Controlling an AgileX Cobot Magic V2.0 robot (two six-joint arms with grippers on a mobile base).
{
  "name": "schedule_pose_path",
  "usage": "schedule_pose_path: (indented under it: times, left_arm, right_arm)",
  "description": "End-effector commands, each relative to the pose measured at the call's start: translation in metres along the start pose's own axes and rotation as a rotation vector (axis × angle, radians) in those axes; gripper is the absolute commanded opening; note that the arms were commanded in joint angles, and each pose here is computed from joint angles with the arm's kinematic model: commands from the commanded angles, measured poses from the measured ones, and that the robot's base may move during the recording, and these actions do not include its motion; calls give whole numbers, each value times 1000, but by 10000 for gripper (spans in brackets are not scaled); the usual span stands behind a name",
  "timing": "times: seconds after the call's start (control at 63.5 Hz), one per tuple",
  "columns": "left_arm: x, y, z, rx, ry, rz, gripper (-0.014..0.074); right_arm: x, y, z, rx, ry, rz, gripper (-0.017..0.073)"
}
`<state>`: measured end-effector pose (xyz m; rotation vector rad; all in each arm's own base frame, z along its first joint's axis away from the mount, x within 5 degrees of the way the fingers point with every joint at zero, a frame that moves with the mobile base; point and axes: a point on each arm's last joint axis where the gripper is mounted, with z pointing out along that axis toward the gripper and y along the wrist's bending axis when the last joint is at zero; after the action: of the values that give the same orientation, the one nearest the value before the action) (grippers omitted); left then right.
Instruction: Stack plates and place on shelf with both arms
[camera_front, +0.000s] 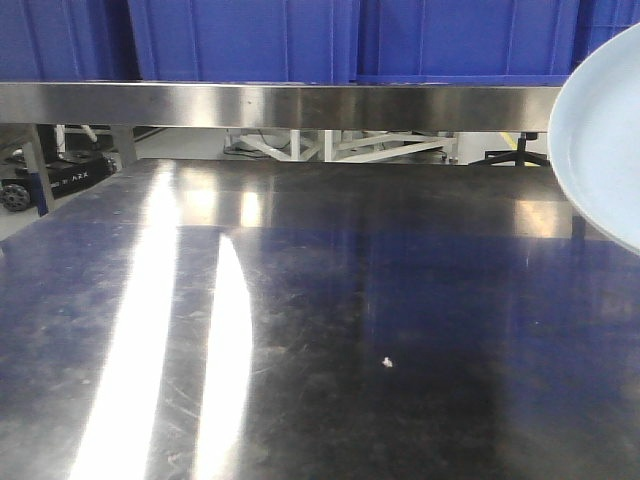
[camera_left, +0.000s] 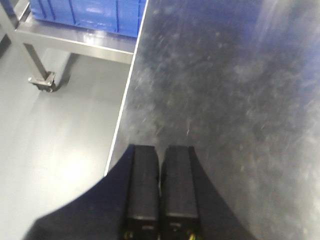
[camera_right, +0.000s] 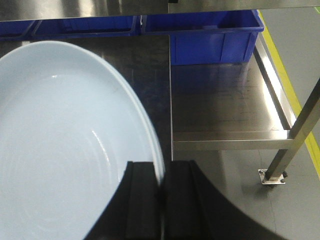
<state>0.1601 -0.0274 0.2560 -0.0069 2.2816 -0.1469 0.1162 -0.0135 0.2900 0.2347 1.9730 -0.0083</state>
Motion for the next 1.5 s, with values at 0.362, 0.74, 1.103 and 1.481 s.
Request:
schedule_pose_path:
  times: [0.362,0.74,1.103,1.481]
  left_arm:
    - [-14,-2,-5,21,-96,-12,86]
    - [-13,-2,1,17,-70,-11,86]
    - [-9,-2,19,3,8,-8,86]
    - [-9,-2,21,0,20,-7,86]
  right_arm:
    - [-18,3,-4,-21,-127,-5,57]
    - [-18,3,-4,-21,-127,-5,57]
    - [-18,3,-4,-21,-126,-5,57]
    - [-18,3,-4,-21,-126,-5,57]
